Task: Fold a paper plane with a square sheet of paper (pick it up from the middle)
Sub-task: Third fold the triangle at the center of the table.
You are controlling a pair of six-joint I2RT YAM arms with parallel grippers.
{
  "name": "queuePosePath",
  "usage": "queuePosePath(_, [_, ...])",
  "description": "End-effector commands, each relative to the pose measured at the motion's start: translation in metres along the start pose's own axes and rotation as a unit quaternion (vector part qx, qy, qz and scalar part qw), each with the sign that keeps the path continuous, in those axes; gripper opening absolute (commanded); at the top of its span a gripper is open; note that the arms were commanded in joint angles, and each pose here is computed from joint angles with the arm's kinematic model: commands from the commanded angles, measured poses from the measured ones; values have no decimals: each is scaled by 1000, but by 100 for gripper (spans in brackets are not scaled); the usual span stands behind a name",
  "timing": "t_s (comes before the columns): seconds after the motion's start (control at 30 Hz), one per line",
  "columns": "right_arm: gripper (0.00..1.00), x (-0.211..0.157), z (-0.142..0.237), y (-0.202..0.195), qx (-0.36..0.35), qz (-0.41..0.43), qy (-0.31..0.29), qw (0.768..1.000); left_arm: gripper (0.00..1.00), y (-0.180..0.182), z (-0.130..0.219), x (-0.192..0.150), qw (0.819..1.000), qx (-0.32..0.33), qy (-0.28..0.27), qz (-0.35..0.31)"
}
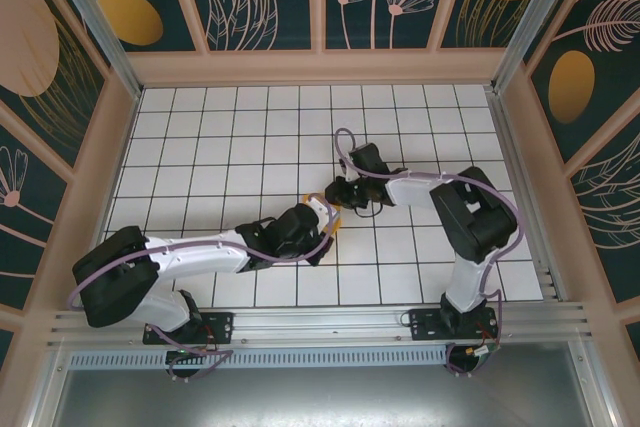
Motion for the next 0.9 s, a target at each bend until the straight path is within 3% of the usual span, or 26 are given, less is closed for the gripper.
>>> queuePosePath(0.0, [19, -1, -5, -6, -26, 19, 9, 999, 0, 5, -6, -5, 1000, -16, 7, 22])
queuePosePath(0.27, [19, -11, -17, -16, -39, 23, 27, 999, 0, 23, -16, -10, 997, -27, 23, 65])
queuePosePath(0.87, [19, -18, -24, -23, -57, 22, 35, 998, 0, 58, -28, -16, 990, 94, 43, 96])
Point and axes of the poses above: each hand's point on the last joint's axis, 136 mm out from that joint toward the fingers, its own z axis back along the fingers, its own y axis along the line the jaws close on, x = y × z, the point moved 6 cm from there along z, back along the fingers, and after that the axes turned 2 degrees about -z, right-handed, at the moved point
